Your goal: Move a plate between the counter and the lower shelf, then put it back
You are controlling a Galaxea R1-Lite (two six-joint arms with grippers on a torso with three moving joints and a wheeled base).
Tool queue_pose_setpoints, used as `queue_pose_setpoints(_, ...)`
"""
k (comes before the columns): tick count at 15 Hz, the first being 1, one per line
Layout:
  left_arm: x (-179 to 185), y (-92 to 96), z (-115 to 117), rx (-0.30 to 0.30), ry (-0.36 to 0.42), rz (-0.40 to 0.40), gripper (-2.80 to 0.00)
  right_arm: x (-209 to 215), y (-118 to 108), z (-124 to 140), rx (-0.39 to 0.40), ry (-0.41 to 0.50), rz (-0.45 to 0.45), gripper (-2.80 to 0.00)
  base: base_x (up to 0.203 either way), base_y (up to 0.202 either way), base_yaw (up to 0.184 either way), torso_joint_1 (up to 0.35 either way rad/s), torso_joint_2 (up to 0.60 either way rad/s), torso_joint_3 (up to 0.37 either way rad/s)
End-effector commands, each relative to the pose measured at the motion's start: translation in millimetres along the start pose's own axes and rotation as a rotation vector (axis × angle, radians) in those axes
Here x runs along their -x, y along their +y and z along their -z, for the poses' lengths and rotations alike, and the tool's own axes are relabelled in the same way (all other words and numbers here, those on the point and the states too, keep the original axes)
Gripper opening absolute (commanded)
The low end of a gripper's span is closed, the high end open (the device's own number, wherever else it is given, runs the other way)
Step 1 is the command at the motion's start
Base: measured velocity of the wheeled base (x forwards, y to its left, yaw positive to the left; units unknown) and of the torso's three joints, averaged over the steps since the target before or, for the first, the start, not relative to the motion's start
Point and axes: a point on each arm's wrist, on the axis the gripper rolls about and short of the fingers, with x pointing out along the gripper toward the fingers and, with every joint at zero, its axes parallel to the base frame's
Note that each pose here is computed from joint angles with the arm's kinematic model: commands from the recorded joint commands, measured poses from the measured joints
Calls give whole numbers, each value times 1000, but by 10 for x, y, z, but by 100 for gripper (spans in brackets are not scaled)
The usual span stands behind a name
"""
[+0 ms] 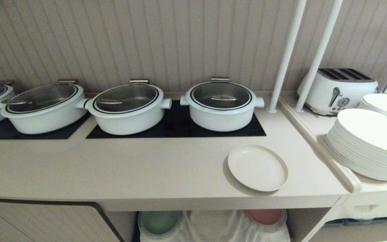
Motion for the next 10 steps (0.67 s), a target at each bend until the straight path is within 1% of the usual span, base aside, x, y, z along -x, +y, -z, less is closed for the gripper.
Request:
queue_pose_setpoints(1, 0, 0, 0, 1, 0, -1, -280, 136, 3, 62, 5, -182, 11, -280, 0, 0, 0, 0, 0, 0)
queue_pose_setpoints(10, 0, 0, 0, 1, 0, -1, -280, 138, 3, 61, 1, -190, 13, -280, 0, 0, 0, 0, 0, 0)
